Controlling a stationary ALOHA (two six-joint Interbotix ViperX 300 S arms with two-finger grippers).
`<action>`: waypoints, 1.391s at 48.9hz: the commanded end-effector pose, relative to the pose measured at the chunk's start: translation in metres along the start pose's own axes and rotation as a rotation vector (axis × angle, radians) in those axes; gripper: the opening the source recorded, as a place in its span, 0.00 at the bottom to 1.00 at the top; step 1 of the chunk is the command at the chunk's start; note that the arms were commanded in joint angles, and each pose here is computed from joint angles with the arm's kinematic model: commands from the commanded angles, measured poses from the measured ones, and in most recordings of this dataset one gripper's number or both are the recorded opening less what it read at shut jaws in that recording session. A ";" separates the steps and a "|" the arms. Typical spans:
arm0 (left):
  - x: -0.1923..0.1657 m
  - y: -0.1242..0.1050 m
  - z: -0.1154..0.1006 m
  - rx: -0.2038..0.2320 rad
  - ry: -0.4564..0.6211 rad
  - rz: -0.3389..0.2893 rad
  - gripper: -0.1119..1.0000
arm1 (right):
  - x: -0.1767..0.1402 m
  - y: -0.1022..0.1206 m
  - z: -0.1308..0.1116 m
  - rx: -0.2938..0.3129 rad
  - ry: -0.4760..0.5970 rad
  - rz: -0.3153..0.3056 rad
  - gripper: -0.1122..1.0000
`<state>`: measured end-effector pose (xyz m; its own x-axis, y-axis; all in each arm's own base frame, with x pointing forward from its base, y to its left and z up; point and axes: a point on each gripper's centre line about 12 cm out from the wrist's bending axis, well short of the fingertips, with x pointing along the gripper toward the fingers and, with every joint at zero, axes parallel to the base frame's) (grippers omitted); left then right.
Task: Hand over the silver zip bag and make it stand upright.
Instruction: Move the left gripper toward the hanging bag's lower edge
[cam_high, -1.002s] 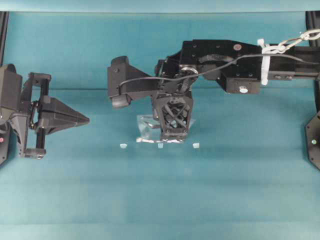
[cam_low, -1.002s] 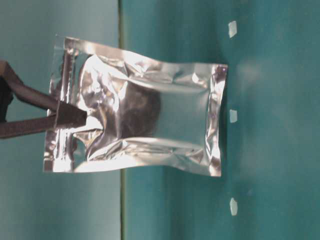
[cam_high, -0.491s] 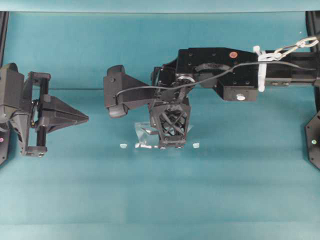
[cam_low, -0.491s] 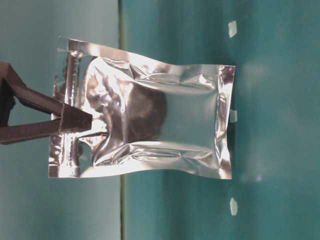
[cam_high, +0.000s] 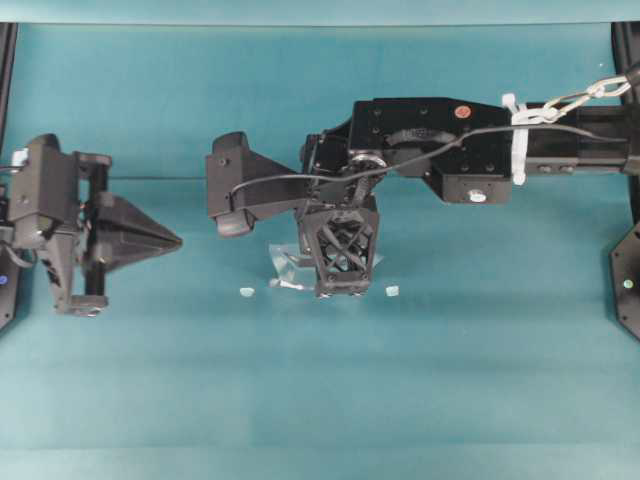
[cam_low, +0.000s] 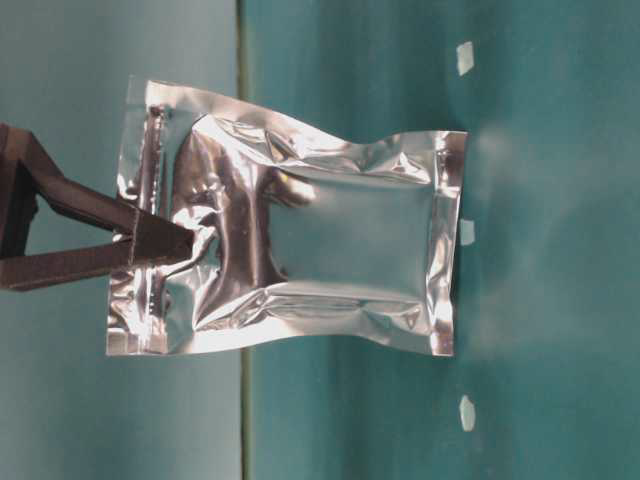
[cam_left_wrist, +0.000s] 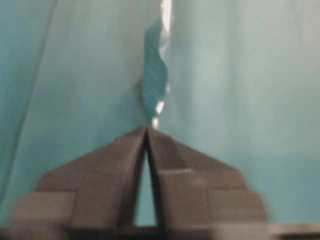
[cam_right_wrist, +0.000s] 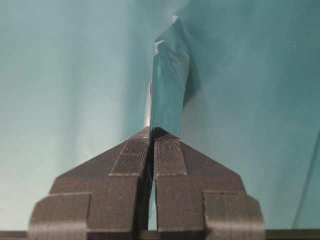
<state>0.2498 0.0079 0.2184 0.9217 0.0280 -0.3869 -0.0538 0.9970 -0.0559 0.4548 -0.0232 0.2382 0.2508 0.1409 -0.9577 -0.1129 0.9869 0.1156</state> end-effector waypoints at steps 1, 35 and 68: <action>0.005 0.000 0.003 -0.021 -0.044 -0.003 0.51 | -0.007 0.002 0.003 -0.013 -0.025 -0.006 0.14; 0.094 -0.001 -0.042 -0.086 -0.137 -0.031 0.96 | -0.004 0.003 0.000 -0.017 -0.011 -0.002 0.14; 0.156 -0.002 -0.065 -0.114 -0.136 -0.041 0.96 | -0.004 0.006 -0.001 -0.012 -0.012 -0.001 0.14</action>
<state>0.3605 0.0045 0.0941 0.9591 0.0031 -0.2830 -0.0548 0.9831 -0.1749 0.4531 -0.0219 0.2338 0.2415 0.1408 -0.9601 -0.1143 0.9867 0.1159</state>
